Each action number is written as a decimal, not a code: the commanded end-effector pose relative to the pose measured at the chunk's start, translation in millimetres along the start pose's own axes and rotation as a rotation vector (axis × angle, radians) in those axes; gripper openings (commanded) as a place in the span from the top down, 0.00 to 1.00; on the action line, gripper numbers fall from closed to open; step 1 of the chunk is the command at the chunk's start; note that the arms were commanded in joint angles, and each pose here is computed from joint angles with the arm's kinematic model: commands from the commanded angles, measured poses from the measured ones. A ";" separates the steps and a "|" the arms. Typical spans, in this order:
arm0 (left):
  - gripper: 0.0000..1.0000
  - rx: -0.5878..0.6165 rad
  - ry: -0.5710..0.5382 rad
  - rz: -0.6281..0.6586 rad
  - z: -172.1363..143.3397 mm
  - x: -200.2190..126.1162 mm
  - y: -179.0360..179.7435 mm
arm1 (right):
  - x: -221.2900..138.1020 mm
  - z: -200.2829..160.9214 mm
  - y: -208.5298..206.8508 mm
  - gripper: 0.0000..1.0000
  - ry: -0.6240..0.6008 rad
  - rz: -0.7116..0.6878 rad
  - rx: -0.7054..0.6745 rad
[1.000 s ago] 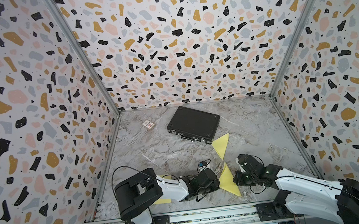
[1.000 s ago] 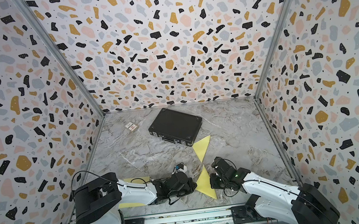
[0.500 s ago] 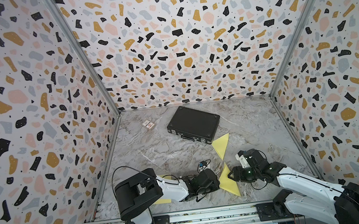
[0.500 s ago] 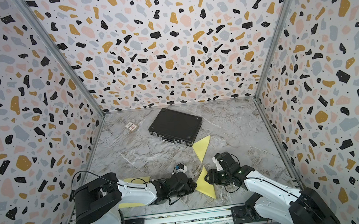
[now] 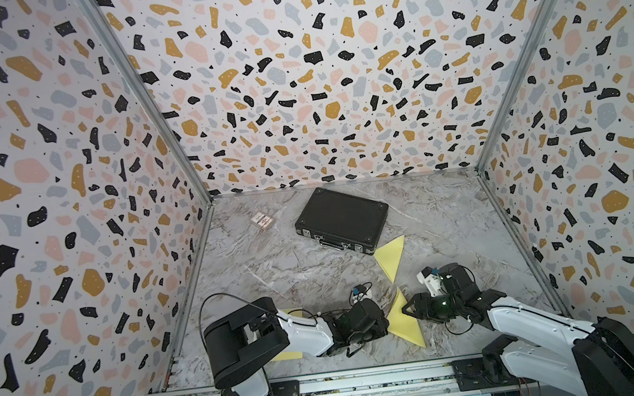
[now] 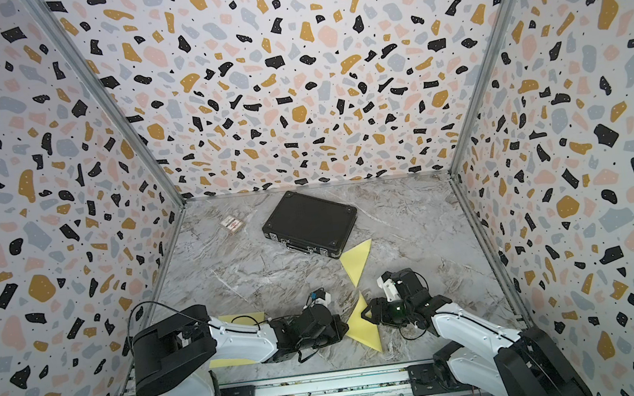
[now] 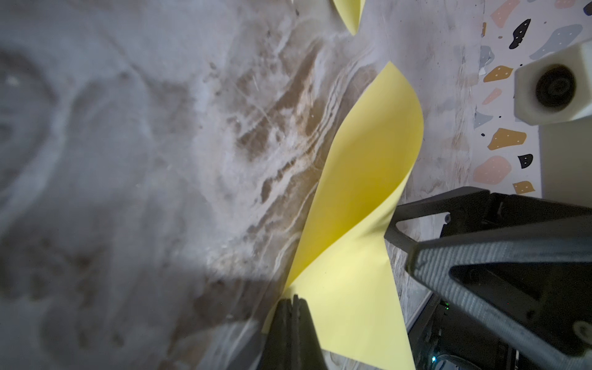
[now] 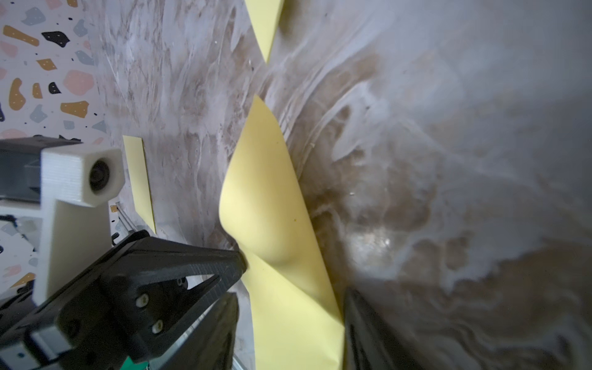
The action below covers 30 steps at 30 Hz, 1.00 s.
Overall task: Fold the square paper diagonally
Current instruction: Fold the paper at the center of the board.
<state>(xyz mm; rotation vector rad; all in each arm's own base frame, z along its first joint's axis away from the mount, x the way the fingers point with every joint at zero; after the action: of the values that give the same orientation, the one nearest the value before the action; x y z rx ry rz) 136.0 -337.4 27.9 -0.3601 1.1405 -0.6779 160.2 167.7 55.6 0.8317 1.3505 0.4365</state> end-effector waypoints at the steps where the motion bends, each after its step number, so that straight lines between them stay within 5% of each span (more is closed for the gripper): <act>1: 1.00 0.005 0.355 0.402 -89.9 -16.6 108.8 | 2.0 -3.7 0.2 0.42 0.013 0.041 -0.015; 15: 1.00 0.003 0.382 0.430 -97.6 -19.4 118.7 | 19.1 5.1 5.4 0.48 0.033 0.105 -0.009; 30: 1.00 0.008 0.409 0.449 -106.0 -18.0 128.7 | 12.2 23.7 32.4 0.70 -0.047 0.194 -0.117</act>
<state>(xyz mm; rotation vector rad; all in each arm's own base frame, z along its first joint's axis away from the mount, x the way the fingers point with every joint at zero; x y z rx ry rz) 134.2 -344.8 25.0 -0.3842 1.1328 -0.7272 184.5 186.5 59.7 0.8808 1.2417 0.5848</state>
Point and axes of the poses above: each gripper's point midway between its finger pads, its own x axis out along the fingers, its own y axis along the line the jaws close on, z = x × y, the point moved 3 cm from there along -x, back along the fingers, and after that the axes turned 15 degrees about x, right-handed, at the moved point
